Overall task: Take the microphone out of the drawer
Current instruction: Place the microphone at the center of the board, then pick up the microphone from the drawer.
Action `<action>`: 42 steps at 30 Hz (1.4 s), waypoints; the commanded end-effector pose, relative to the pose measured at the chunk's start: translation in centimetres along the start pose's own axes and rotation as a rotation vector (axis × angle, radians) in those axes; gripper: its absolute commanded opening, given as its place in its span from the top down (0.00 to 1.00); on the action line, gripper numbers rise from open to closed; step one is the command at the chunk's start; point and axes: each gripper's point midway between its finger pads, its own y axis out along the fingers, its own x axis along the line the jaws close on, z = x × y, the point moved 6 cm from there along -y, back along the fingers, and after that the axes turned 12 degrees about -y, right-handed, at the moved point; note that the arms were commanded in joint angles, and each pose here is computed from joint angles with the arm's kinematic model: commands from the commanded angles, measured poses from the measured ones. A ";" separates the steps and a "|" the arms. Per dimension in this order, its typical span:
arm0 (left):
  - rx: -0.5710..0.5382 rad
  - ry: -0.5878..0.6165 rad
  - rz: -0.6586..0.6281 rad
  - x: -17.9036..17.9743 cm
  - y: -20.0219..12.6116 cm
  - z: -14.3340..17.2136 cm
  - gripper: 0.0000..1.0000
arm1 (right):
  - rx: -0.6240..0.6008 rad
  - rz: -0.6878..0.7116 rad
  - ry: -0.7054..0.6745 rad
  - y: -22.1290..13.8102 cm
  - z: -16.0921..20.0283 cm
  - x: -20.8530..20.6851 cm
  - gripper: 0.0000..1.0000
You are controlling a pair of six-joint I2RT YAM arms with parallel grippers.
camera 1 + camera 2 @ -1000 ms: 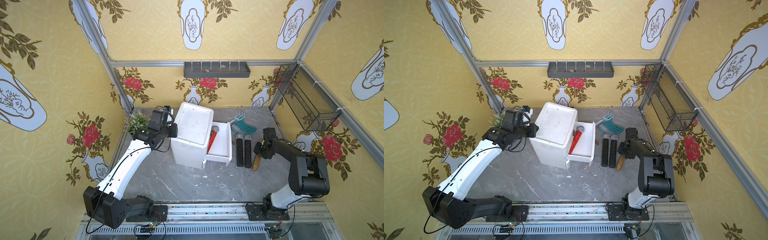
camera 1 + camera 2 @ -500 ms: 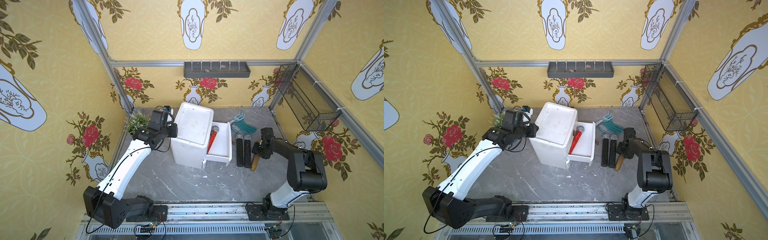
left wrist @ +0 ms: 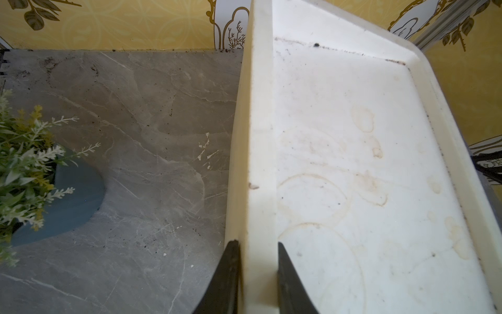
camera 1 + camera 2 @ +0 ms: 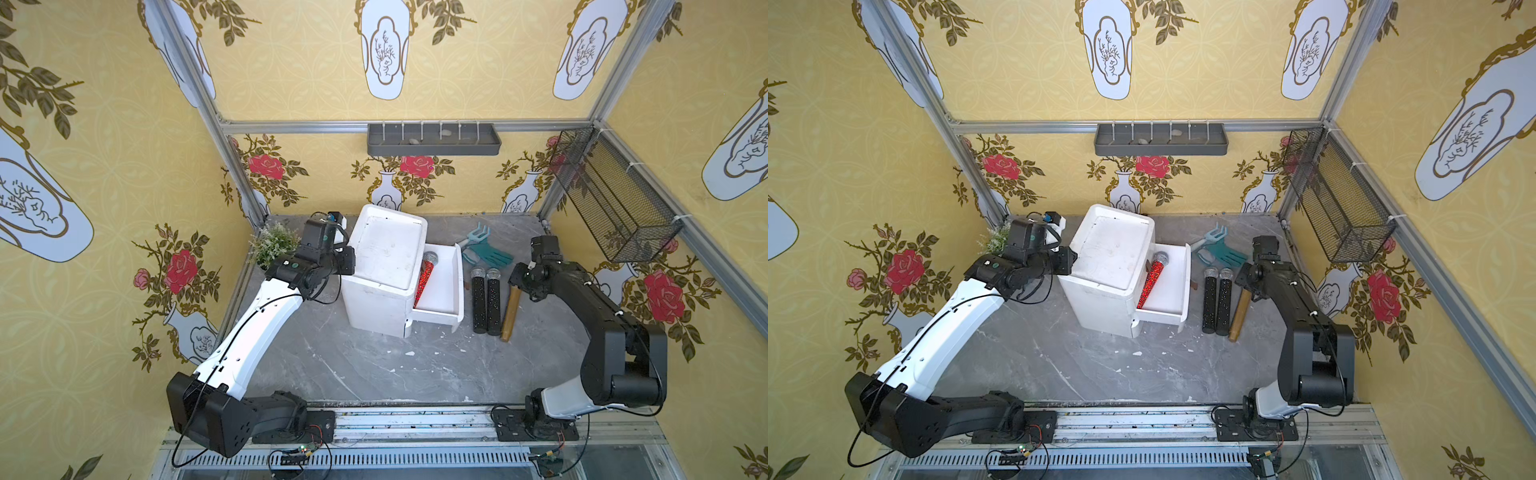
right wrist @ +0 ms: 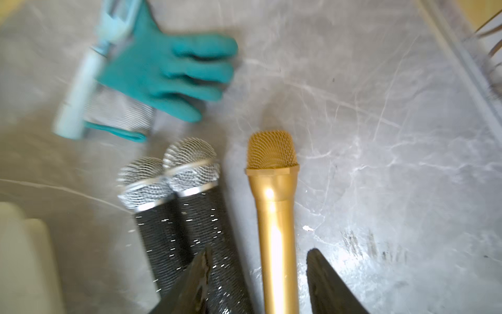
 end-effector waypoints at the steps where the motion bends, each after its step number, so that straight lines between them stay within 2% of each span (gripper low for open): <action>1: 0.079 -0.047 -0.020 0.6 0.9 1.5 1.00 | -0.029 -0.023 0.040 -2.3 -0.7 0.4 0.41; 6: 0.081 -0.047 -0.016 0.5 1.0 1.5 1.00 | -0.141 -0.207 0.081 -5.9 -2.2 2.9 0.37; 12: 0.081 -0.046 -0.018 0.5 0.9 1.5 1.00 | -0.182 -0.458 0.060 -8.8 -2.9 7.9 0.35; 23: 0.080 -0.048 -0.015 0.6 0.9 1.6 1.00 | -0.068 -0.686 -0.040 -9.1 0.2 18.6 0.37; 32: 0.076 -0.044 -0.019 0.8 0.6 1.9 1.00 | 0.046 -0.703 -0.032 -6.2 2.7 22.7 0.40; 42: 0.075 -0.041 -0.012 0.7 0.7 1.9 1.00 | 0.108 -0.621 0.035 -3.7 4.7 25.0 0.42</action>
